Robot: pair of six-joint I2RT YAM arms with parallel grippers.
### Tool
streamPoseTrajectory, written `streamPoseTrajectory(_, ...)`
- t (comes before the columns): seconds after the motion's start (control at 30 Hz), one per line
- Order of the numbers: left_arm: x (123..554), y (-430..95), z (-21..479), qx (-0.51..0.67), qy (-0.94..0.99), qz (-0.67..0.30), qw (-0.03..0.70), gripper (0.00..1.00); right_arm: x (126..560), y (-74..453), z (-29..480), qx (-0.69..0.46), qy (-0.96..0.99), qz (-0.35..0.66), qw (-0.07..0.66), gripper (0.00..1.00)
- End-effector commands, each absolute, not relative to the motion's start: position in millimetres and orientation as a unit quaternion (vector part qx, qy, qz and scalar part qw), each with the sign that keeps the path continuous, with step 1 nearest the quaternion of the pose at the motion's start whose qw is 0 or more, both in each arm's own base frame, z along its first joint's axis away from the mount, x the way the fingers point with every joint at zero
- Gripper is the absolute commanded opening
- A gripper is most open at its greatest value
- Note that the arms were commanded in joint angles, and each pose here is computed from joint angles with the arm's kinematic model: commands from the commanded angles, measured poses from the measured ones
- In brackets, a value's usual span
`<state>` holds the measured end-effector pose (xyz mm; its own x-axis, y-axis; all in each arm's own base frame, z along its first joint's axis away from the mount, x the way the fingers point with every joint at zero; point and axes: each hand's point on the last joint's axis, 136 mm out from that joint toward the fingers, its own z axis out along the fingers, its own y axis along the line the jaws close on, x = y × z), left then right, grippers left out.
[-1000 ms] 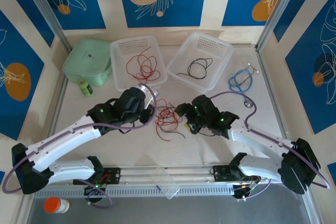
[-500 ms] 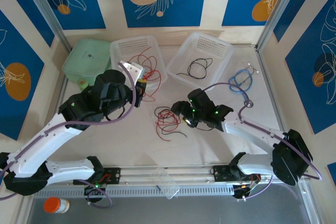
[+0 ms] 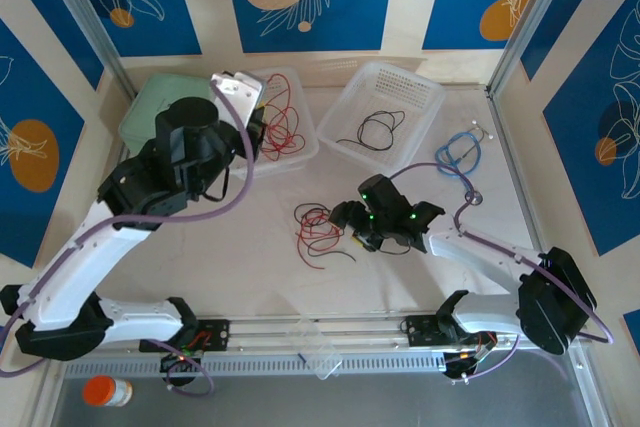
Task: Untangle the cables
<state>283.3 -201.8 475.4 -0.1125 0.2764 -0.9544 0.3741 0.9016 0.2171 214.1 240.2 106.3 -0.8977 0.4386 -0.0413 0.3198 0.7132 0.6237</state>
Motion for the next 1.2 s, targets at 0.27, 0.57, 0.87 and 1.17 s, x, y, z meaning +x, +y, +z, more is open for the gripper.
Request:
streamPoseTrajectory(0.27, 394.0, -173.2, 450.1, 0.157, 0.763, 0.011, 0.627, 0.0, 201.9, 254.7, 92.1, 0.205, 0.925, 0.314, 0.062, 0.75)
streamPoseTrajectory(0.57, 459.5, -150.9, 386.7, 0.108, 0.803, -0.022, 0.585, 0.0, 197.1, 271.4, 81.5, 0.227, 0.916, 0.325, 0.061, 0.75)
streamPoseTrajectory(0.87, 504.9, -145.6, 286.9, 0.088, 0.853, -0.046, 0.512, 0.0, 198.4, 287.1, 80.7, 0.223, 0.919, 0.318, 0.066, 0.73)
streamPoseTrajectory(1.17, 509.3, -158.1, 207.1, 0.068, 0.889, -0.086, 0.445, 0.0, 207.5, 294.6, 89.9, 0.245, 0.91, 0.318, 0.102, 0.69)
